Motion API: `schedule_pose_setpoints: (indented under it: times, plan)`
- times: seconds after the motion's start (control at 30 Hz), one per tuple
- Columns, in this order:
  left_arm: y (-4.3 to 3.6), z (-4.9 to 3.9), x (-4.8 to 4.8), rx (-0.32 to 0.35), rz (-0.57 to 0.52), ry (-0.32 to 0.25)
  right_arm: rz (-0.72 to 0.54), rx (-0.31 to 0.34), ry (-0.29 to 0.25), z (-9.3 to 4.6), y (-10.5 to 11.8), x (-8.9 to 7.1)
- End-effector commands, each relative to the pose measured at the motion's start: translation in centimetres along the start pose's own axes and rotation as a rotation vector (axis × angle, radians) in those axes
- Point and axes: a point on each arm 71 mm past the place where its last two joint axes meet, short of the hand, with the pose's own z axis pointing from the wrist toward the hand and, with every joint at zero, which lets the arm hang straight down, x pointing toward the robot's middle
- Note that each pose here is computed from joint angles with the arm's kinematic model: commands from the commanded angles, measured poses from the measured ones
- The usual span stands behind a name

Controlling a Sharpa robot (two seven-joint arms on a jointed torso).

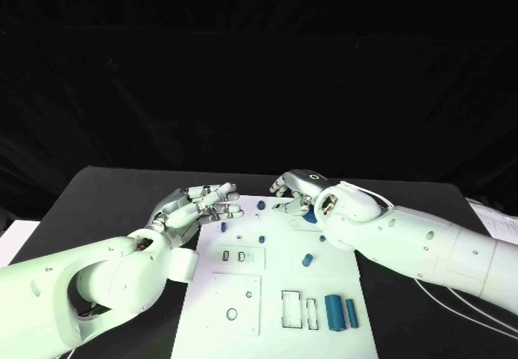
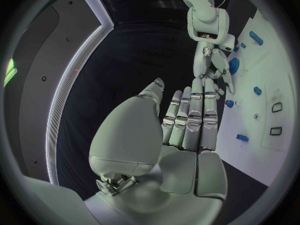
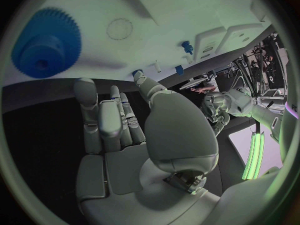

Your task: Assemble the parts on the task board

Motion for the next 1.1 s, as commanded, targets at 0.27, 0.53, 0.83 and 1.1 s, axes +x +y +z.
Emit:
schedule_pose_setpoints:
  times: [0.27, 0.53, 0.83, 1.1]
  plan:
    - [-0.34, -0.21, -0.09, 0.004, -0.008, 0.021, 0.226, 0.179, 0.045, -4.6, -4.8, -3.4]
    - [-0.32, -0.16, -0.08, 0.002, -0.01, 0.024, 0.159, 0.256, 0.12, -6.0, -6.8, -3.5]
    - [-0.29, -0.1, -0.08, 0.001, -0.01, 0.026, 0.116, 0.268, 0.154, -5.6, -6.9, -2.9]
    - [-0.27, -0.07, -0.12, 0.0, -0.01, 0.025, 0.103, 0.255, 0.166, -5.3, -6.6, -2.1]
